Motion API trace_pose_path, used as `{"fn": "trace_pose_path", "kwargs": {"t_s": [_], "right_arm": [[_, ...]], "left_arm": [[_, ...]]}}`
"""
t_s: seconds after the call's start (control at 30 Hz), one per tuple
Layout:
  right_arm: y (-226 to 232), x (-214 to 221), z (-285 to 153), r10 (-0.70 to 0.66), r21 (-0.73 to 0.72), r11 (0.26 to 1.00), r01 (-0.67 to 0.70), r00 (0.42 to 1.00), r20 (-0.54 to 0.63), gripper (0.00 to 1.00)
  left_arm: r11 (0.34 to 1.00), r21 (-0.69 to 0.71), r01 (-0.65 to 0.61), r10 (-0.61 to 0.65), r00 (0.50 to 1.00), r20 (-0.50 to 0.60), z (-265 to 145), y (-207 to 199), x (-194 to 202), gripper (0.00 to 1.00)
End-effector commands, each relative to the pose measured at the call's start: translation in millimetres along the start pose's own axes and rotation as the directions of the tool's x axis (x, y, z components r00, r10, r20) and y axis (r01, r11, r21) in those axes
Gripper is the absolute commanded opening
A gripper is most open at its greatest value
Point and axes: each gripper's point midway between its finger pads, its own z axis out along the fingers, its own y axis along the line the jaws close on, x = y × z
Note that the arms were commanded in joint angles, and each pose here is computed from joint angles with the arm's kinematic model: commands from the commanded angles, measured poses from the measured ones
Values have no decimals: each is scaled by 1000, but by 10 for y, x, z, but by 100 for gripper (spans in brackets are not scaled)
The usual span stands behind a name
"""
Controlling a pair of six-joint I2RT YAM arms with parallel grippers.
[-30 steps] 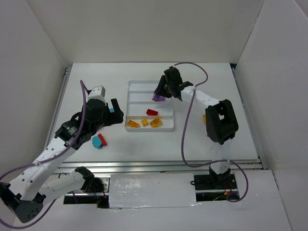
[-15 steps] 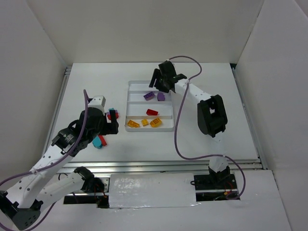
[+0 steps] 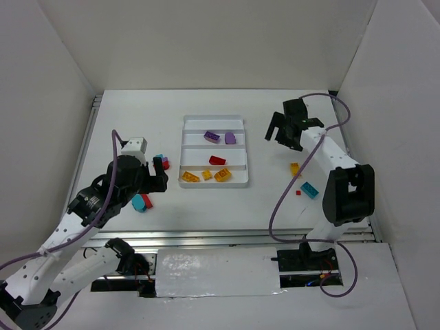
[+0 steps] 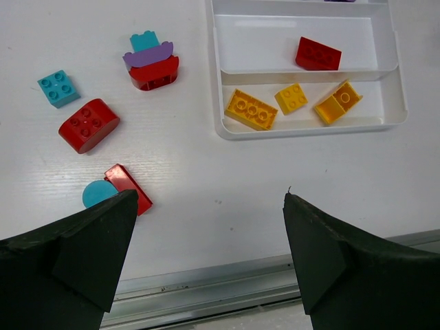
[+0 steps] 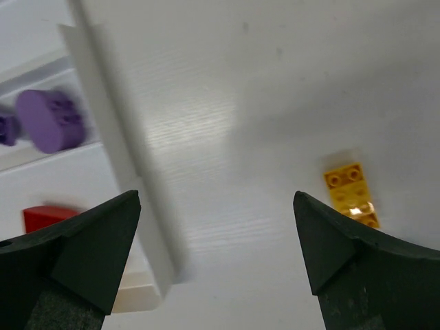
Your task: Sort the legos into containers by color
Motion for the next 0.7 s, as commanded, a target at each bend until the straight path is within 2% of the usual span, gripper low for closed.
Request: {"fn": "trace_pose_path", "kwargs": {"t_s": [0.0,0.13,0.27,0.4,0.57,0.67], "right_arm": [[-425,360,125,-31,81,996,42,990,-135,100],[-909,328,263,52,211,977,-22,989,-136,100],[-956,465,381,63,209,978,-23,981,-183,100],[-1179,621,497,74,318,948,3,970,-231,100],[-1303,691,597,95,354,935,4,961,-260,100],[-1285,747,620,99,331,943,1,953,-286,94]], "left_arm": [[1000,25,-13,13,1000,8,32,-48,-33,100],[999,41,-7,6,1000,30,-14,-52,-45,100],[998,58,-8,6,999,43,-39,-66,-59,99],[998,65,-19,17,999,31,-22,-85,-41,100],[996,80,-31,29,999,21,-5,-115,-25,99],[995,92,-32,30,999,25,-17,-131,-31,100]]}}
